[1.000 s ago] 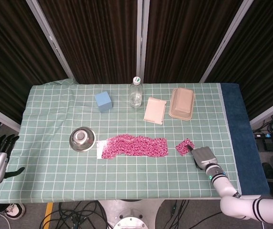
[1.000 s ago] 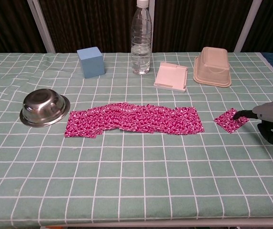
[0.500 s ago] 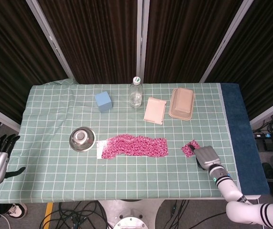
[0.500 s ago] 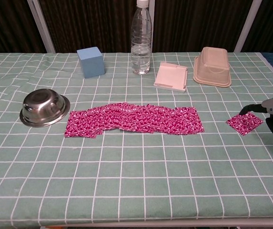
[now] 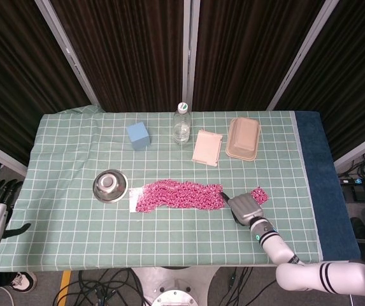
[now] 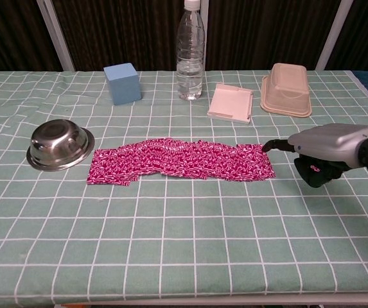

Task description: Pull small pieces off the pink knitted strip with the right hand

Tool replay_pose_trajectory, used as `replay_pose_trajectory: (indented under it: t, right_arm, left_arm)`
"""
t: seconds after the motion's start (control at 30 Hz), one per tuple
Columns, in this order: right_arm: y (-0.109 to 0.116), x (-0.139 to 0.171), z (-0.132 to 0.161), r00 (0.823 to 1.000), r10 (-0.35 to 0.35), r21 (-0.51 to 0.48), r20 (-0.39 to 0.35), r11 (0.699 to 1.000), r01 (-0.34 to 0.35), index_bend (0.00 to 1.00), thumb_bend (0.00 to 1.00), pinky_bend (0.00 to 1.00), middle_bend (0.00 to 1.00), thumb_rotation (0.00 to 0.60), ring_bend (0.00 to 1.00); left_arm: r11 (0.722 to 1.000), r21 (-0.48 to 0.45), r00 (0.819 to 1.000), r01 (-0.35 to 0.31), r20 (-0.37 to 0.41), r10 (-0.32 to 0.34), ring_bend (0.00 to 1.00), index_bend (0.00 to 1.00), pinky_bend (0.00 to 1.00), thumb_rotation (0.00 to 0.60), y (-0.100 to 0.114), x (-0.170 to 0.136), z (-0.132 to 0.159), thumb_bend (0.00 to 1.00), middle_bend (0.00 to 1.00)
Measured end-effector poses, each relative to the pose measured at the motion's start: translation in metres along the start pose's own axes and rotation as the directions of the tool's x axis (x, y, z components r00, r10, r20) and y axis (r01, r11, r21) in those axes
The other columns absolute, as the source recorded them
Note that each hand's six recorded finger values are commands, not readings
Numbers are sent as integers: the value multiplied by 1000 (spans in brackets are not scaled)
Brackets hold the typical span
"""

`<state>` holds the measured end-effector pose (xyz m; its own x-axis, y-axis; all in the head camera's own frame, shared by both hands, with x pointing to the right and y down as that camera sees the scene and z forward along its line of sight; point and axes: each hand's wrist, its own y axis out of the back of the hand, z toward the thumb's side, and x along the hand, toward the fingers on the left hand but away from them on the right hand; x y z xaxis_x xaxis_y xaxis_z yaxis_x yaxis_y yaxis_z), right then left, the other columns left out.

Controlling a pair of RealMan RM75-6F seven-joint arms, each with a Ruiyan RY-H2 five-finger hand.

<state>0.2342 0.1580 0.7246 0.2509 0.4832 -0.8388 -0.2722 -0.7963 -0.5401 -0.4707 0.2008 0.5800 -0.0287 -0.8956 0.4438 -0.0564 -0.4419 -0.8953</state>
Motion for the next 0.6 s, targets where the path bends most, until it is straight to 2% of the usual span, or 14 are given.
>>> replay_pose_trajectory:
  t: [0.27,0.6]
  right_arm:
    - [7,-20,16,1000,22,27,9,999,-22,32,1000,832,862,600,896]
    - [-4,-14,11,998,60,62,34,996,-62,29,1000,832,862,600,896]
  left_arm:
    - [1000,-2,1000,2,-9,-2,15,103,172,600,0,1,-4,21,90]
    - [1000,0,1000,-1,-8,1,15,103,172,600,2,-1,-5,21,90]
